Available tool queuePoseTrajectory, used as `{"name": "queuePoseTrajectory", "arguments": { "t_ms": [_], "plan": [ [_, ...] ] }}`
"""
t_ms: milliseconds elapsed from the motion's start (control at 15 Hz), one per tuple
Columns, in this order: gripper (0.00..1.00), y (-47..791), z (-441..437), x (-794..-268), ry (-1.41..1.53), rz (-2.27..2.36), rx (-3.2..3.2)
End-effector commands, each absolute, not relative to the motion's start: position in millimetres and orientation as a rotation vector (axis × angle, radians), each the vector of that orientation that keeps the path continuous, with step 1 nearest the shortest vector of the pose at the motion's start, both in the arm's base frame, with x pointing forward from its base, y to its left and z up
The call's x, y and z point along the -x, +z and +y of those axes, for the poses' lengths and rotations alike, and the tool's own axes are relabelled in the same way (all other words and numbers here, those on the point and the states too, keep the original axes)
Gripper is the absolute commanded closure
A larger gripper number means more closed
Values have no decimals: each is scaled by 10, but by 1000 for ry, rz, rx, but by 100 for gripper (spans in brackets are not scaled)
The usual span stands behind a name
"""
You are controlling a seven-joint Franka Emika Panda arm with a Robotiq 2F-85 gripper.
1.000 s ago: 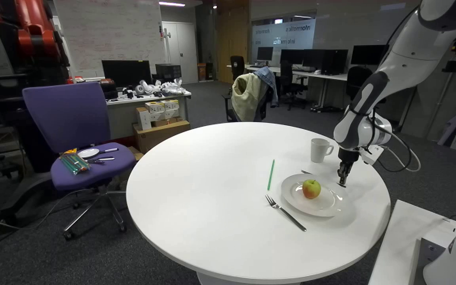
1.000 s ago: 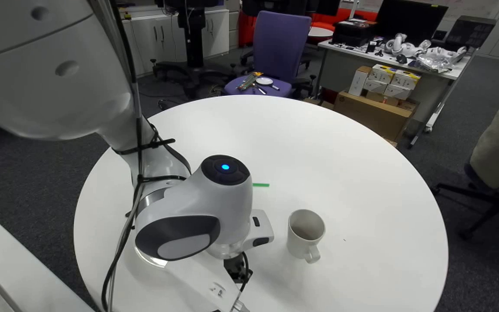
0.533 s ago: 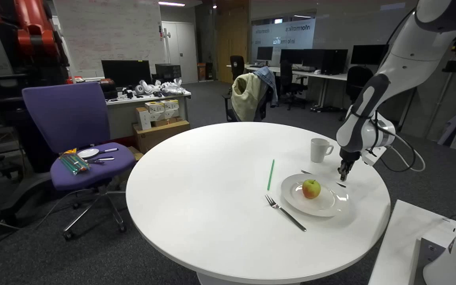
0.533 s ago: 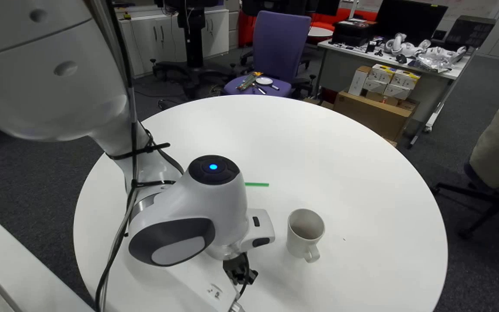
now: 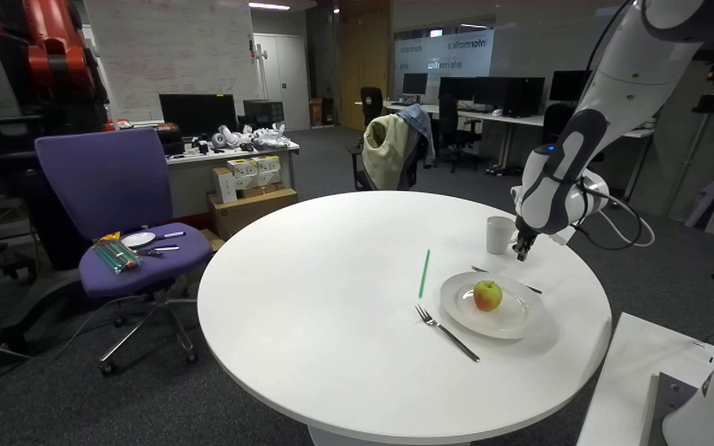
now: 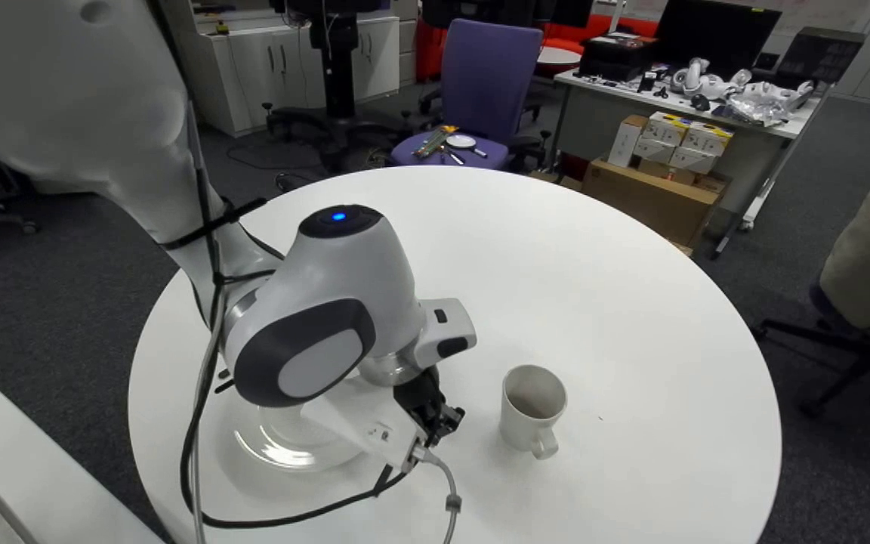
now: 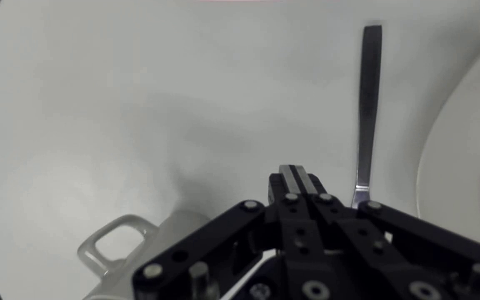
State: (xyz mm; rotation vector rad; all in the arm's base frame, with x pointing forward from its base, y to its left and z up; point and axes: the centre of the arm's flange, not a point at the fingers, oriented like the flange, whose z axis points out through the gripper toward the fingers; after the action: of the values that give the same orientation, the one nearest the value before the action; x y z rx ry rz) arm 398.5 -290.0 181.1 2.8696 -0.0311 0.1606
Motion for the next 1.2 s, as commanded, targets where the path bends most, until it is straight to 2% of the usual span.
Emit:
{"name": "queuePoseTrajectory", "arguments": {
  "t_ms": [0, 467, 933, 1000, 1067, 1133],
  "plan": [
    [100, 2350, -2766, -3908, 220, 9, -2798],
    [100, 2973, -2614, -3920, 186, 198, -2899],
    [100, 3252, -2382, -3834, 45, 365, -3076],
    [88, 3231, -2373, -3814, 19, 365, -3057],
    [73, 3192, -2361, -3791, 22, 338, -3016],
    [66, 3106, -2349, -3804, 58, 317, -2958]
  ]
}}
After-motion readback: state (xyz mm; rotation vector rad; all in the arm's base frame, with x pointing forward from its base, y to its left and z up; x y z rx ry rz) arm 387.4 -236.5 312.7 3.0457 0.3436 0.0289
